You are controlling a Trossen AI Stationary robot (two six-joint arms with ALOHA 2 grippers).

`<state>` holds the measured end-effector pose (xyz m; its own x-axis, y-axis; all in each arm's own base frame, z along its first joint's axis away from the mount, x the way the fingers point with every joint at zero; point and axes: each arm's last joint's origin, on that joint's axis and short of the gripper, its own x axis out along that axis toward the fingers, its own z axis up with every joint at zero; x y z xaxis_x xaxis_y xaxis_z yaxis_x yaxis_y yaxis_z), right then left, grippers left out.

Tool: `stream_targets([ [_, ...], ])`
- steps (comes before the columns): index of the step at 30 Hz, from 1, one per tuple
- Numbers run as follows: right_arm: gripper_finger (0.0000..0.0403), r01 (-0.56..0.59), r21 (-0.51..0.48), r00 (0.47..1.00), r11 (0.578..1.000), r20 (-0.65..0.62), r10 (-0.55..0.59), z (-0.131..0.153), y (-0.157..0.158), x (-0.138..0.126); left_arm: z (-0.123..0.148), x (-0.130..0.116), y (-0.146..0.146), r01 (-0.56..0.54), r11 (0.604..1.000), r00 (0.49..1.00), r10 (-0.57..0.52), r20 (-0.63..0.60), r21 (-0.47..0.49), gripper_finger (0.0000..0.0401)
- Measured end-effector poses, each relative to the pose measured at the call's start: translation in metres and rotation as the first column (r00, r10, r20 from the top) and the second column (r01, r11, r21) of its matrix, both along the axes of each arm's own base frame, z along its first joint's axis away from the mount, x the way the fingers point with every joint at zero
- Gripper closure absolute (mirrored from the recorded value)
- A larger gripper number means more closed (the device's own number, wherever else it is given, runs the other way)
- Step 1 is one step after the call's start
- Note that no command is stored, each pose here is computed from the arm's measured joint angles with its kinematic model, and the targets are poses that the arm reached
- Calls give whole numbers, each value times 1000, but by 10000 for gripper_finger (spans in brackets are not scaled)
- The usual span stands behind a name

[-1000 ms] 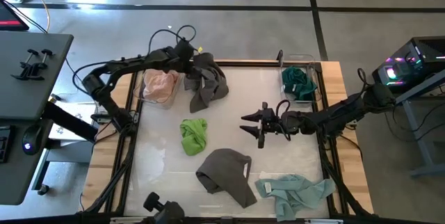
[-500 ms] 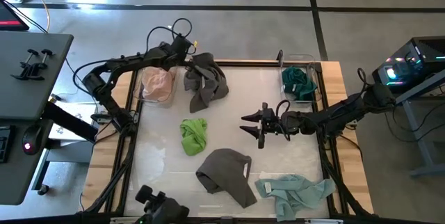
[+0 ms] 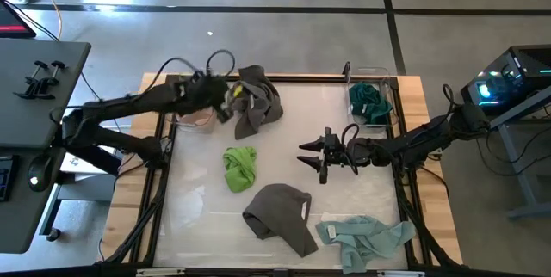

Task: Sort towels by color in basket
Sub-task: Adjust the left transparent bin

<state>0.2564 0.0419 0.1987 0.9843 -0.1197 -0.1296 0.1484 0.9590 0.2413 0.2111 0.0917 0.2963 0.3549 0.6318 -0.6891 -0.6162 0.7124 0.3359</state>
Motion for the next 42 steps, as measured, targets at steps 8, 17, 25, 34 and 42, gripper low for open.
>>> stream_targets([
  [8, 218, 6, -10, 1000, 1000, 6, -6, 1, -2, 0, 15, -25, -52, 143, 963, 984, -114, 135, -229, 400],
  [17, 218, 4, -20, 1000, 1000, 11, -3, 1, -2, 0, 0, -43, -61, 37, 947, 991, -75, -109, -319, 312],
  [25, 218, 4, -14, 1000, 1000, 11, -4, 1, -2, 0, -12, -38, -32, -101, 927, 980, 30, -199, -360, 199],
  [34, 218, 3, -25, 1000, 1000, 4, -3, 1, -2, 0, -42, -21, -1, -194, 888, 927, 28, -374, -416, 219],
  [42, 218, 0, -26, 1000, 1000, -3, 0, 0, -1, 0, -61, -15, 14, -255, 856, 885, 21, -465, -449, 280],
])
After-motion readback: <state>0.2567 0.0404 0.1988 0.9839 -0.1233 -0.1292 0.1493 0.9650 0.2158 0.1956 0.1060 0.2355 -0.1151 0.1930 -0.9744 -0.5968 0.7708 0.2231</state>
